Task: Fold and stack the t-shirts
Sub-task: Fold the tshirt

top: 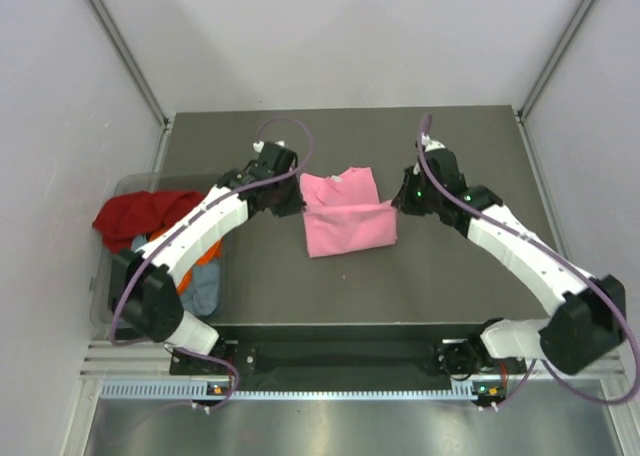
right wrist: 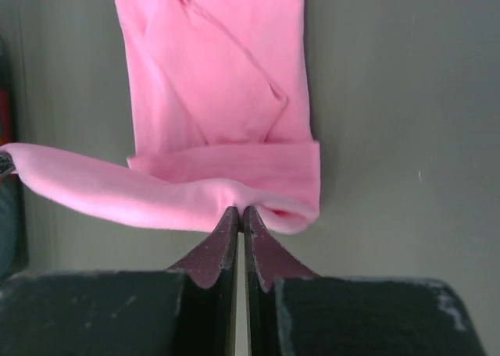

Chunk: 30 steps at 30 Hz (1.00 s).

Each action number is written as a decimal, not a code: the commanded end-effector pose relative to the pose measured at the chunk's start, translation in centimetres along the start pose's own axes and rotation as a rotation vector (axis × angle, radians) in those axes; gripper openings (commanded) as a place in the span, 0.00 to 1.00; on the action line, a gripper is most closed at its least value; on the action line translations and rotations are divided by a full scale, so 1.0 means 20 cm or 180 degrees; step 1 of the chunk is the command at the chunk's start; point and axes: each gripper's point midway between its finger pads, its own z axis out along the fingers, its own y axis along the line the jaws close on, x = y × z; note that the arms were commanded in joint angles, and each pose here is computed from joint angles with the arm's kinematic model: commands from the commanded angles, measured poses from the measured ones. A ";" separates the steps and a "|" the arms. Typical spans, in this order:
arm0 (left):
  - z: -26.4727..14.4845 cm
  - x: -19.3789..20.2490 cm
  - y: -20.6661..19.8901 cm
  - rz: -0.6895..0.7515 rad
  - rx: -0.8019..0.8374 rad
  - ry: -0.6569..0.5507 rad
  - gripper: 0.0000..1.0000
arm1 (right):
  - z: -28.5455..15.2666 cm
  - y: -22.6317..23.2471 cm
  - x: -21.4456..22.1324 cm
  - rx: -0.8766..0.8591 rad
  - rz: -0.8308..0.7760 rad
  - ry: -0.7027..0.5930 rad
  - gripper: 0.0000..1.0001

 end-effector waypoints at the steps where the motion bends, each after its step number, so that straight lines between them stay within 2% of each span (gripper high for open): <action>1: 0.04 -0.24 -0.06 0.0100 0.0160 -0.0221 0.00 | 0.12 0.07 -0.22 -0.0201 -0.0265 -0.0160 0.00; 2: 0.11 -0.26 -0.04 0.0096 0.0095 -0.0187 0.00 | 0.13 0.08 -0.31 -0.0229 -0.0246 -0.0228 0.00; 4: 0.14 -0.36 -0.06 0.0059 0.0182 -0.0238 0.00 | 0.26 0.08 -0.31 -0.0277 -0.0271 -0.0021 0.00; 5: 0.21 -0.40 -0.04 0.0015 0.0159 -0.0232 0.00 | 0.27 0.09 -0.39 -0.0302 -0.0257 -0.0079 0.00; 7: 0.24 -0.49 -0.05 -0.0030 0.0193 -0.0254 0.00 | 0.38 0.06 -0.41 -0.0274 -0.0254 0.0013 0.00; 11: 0.43 -0.61 0.02 -0.0159 0.0118 -0.0171 0.00 | 0.51 0.06 -0.58 -0.0349 -0.0225 -0.0060 0.00; 13: 0.47 -0.70 0.00 -0.0178 0.0190 -0.0277 0.00 | 0.62 0.05 -0.56 -0.0438 -0.0179 0.0082 0.00; 14: 0.52 -0.75 0.02 -0.0202 0.0187 -0.0296 0.00 | 0.64 0.07 -0.64 -0.0497 -0.0169 0.0012 0.00; 16: 0.57 -0.80 0.03 -0.0235 0.0194 -0.0342 0.00 | 0.76 0.05 -0.61 -0.0543 -0.0145 0.0130 0.00; 23: 0.83 -0.90 0.16 -0.0362 0.0202 -0.0273 0.00 | 1.00 0.02 -0.69 -0.0686 -0.0028 0.0067 0.00; 26: 0.91 -0.95 0.15 -0.0316 0.0354 -0.0347 0.00 | 1.09 0.01 -0.70 -0.0812 0.0053 0.0037 0.01; 29: 0.97 -0.94 0.16 -0.0292 0.0409 -0.0307 0.02 | 1.16 -0.01 -0.70 -0.0861 0.0127 -0.0005 0.11; 30: 0.97 -0.97 0.18 -0.0275 0.0334 -0.0370 0.07 | 1.18 0.00 -0.72 -0.0933 0.0109 -0.0060 0.19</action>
